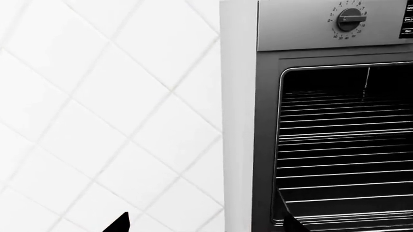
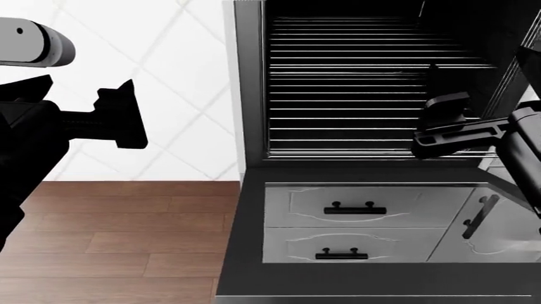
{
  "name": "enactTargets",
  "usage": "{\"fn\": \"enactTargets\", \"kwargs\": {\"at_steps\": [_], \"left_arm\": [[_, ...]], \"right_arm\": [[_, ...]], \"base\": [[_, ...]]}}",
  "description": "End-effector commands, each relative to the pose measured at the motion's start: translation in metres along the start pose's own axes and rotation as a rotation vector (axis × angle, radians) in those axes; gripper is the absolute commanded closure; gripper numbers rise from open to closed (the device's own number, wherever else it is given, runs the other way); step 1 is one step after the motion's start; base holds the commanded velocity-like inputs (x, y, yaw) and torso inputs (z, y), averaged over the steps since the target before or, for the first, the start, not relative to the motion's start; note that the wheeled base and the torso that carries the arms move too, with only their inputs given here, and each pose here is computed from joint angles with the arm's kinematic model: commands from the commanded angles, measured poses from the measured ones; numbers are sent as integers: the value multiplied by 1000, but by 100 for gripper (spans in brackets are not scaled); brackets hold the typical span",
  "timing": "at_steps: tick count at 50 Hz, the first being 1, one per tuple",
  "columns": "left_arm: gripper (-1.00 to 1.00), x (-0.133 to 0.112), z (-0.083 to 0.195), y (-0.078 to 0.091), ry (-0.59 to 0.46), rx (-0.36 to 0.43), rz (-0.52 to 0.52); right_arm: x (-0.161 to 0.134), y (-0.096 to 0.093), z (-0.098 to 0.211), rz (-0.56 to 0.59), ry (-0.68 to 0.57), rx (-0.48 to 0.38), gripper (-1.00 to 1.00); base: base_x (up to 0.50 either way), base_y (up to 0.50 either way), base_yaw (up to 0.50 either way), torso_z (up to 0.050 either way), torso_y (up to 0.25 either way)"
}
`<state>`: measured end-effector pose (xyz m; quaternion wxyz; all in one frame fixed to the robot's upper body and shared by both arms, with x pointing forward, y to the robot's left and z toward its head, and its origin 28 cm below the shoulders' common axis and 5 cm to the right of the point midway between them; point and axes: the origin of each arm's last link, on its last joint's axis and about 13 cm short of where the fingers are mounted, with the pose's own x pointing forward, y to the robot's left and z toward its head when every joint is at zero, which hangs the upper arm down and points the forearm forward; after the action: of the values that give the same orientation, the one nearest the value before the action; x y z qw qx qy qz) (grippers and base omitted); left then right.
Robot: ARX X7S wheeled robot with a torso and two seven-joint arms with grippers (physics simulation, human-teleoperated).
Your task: Fully slide the bottom oven rack out.
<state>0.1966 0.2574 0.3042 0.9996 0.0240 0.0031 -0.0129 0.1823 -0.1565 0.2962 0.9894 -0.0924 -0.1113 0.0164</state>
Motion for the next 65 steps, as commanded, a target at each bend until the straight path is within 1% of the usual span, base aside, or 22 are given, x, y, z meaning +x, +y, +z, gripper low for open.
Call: {"fn": "enactTargets", "kwargs": {"at_steps": [1,10,14,27,38,46,51,65], "left_arm": [[-100,2,-2,-2,12,-4,-10],[-100,3,0,-3,5,-4,-11],[-100,5,-5,-4,13,-15,-18],[-100,7,-6,-7,13,-11,-28],[-100,9,-13,-6,21,-18,-19],[-100,11,-14,-6,28,-14,-19],[-100,10,-16,-4,36,-10,-7],[-100,12,-12,-7,31,-7,-21]], "right_arm": [[2,-1,-3,0,3,-3,-100],[0,-3,-6,-9,9,0,-100],[-1,-3,-7,-11,16,-5,-100],[-1,-2,-10,-12,24,-2,-100],[-1,-1,-12,-14,27,5,-100],[0,-1,-14,-24,35,21,-100],[1,-1,-14,-27,30,28,-100],[1,0,-12,-20,25,24,-100]], "base": [[0,-500,0,0,0],[0,-500,0,0,0],[0,-500,0,0,0],[-1,-500,0,0,0],[-1,-477,0,0,0],[24,-139,0,0,0],[256,0,0,0,0],[288,0,0,0,0]]}}
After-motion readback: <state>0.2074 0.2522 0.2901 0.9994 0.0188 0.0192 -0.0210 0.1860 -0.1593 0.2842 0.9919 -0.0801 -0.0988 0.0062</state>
